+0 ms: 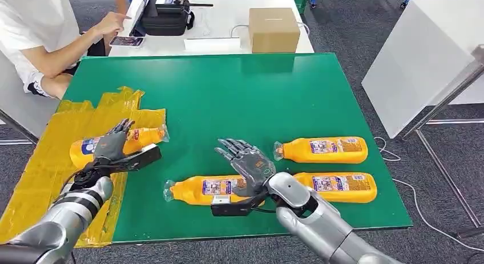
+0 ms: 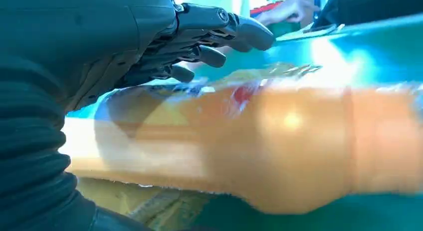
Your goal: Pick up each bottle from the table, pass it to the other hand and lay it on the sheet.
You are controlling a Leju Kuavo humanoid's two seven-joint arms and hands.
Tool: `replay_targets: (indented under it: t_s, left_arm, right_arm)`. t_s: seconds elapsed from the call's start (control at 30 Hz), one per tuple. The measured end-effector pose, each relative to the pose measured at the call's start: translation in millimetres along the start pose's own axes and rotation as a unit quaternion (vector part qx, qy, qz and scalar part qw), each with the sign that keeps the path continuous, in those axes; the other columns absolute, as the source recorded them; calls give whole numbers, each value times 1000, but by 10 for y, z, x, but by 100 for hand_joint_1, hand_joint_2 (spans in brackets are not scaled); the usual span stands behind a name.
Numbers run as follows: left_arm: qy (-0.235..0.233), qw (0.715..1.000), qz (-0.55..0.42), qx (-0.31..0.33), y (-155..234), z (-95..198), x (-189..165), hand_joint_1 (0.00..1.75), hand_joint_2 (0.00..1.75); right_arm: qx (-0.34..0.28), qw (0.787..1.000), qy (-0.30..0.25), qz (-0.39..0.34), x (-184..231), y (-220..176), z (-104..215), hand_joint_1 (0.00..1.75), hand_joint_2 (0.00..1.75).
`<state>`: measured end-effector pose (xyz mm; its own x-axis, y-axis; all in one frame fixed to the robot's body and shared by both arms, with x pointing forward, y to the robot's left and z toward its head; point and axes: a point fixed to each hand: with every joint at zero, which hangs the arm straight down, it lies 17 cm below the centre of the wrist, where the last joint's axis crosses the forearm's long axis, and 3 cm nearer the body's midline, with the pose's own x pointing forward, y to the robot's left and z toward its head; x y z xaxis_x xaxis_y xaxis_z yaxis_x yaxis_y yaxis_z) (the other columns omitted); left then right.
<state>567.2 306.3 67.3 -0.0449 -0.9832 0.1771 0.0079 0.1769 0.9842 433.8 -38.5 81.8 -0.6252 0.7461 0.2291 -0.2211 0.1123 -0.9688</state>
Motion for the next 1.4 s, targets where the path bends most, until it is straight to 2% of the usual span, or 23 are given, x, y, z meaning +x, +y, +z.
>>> replay_targets:
  t_s: [0.23, 0.5, 0.8, 0.93, 1.1, 1.27, 1.4]
  left_arm:
    - [-62, 979, 188, 55, 374, -45, 597, 0, 175]
    - [-169, 898, 389, 119, 1135, 158, 1310, 0, 175]
    - [-240, 847, 450, 152, 1643, 456, 1612, 0, 175]
    - [-257, 837, 455, 162, 1766, 549, 1694, 0, 175]
    - [-256, 835, 458, 168, 1731, 663, 1679, 0, 175]
    - [-248, 839, 454, 170, 1663, 781, 1604, 0, 175]
    - [-244, 840, 454, 172, 1640, 832, 1561, 0, 175]
  right_arm:
    - [36, 999, 10, 9, -73, 155, -137, 0, 175]
    - [75, 997, 1, -32, -11, 352, -269, 0, 175]
    - [93, 994, -3, -61, 47, 468, -311, 0, 175]
    - [101, 987, -38, -120, 244, 525, -277, 0, 175]
    - [48, 983, -39, -174, 526, 611, -114, 0, 175]
    - [-46, 978, -55, -197, 743, 114, -39, 0, 175]
    - [-72, 973, -65, -210, 854, -47, 48, 0, 175]
